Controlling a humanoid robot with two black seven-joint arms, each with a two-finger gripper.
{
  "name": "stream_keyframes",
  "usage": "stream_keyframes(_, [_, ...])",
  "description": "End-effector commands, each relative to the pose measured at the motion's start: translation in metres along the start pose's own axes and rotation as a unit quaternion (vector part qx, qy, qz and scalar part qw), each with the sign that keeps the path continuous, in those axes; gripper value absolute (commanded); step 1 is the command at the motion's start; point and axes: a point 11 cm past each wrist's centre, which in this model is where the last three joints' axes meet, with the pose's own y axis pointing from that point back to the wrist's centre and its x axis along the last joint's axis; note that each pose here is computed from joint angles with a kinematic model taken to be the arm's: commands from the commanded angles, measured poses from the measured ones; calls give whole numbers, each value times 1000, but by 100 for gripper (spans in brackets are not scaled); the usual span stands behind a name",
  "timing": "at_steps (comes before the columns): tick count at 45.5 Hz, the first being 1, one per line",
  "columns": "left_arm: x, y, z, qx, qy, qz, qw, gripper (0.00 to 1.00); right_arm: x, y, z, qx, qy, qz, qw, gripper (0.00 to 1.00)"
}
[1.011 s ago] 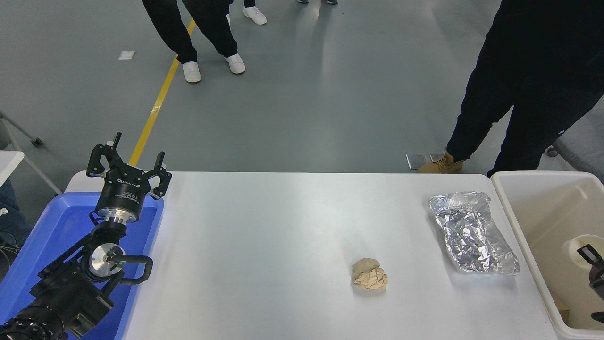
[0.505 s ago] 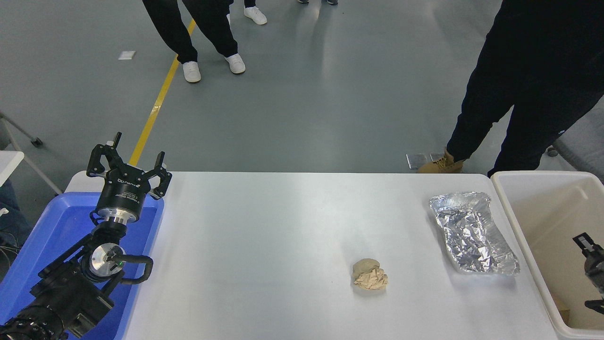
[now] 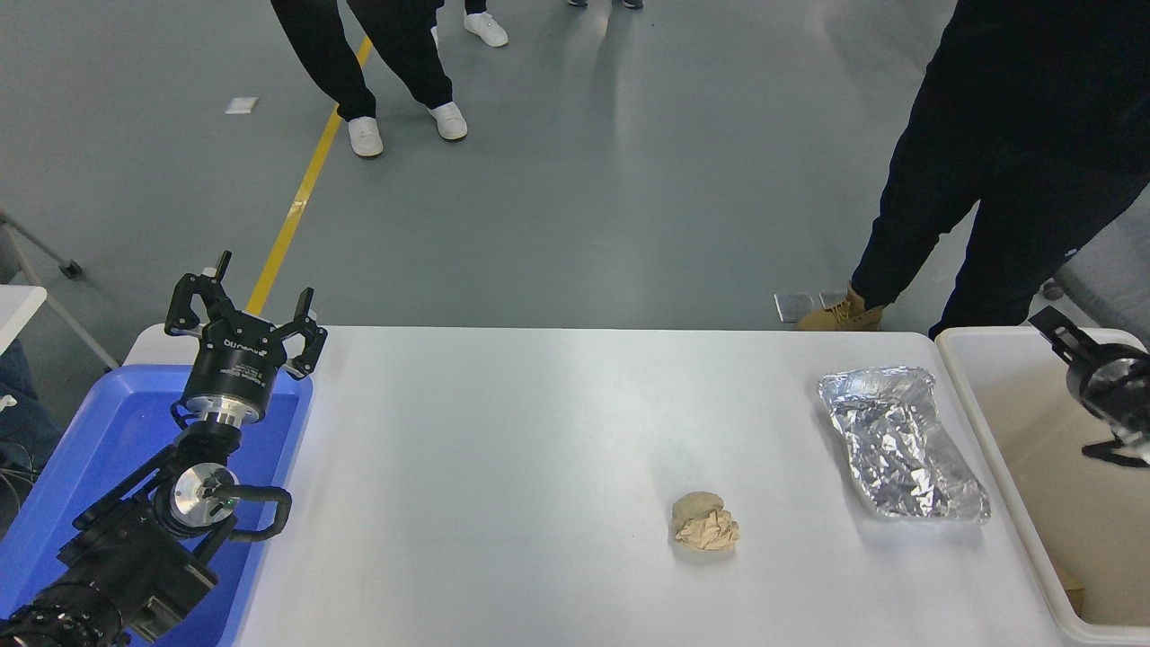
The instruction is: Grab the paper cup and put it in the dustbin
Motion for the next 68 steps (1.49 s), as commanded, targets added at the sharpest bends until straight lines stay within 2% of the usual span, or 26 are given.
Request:
stream_keyframes(1, [0,0,0,1,0,0,1000,98,17,33,-84,45,80,-60,994,100])
stream_keyframes(13, [0,0,0,1,0,0,1000,98,31,97,-152,93,102,-198,970,100])
stream_keyframes(26, [0,0,0,1,0,0,1000,98,40,168,-195,132,128,-278,943,100])
stream_keyframes(36, [1,0,0,1,-1,1,1000,98,26,214,-203,141,150,-346,916,100])
stream_keyframes(50, [1,0,1,0,-1,1,1000,98,4,256,-210,144,185,-378,895,100])
stream_keyframes(68, [1,0,1,1,-1,1,1000,98,-18,255,-219,127,226,-384,886,100])
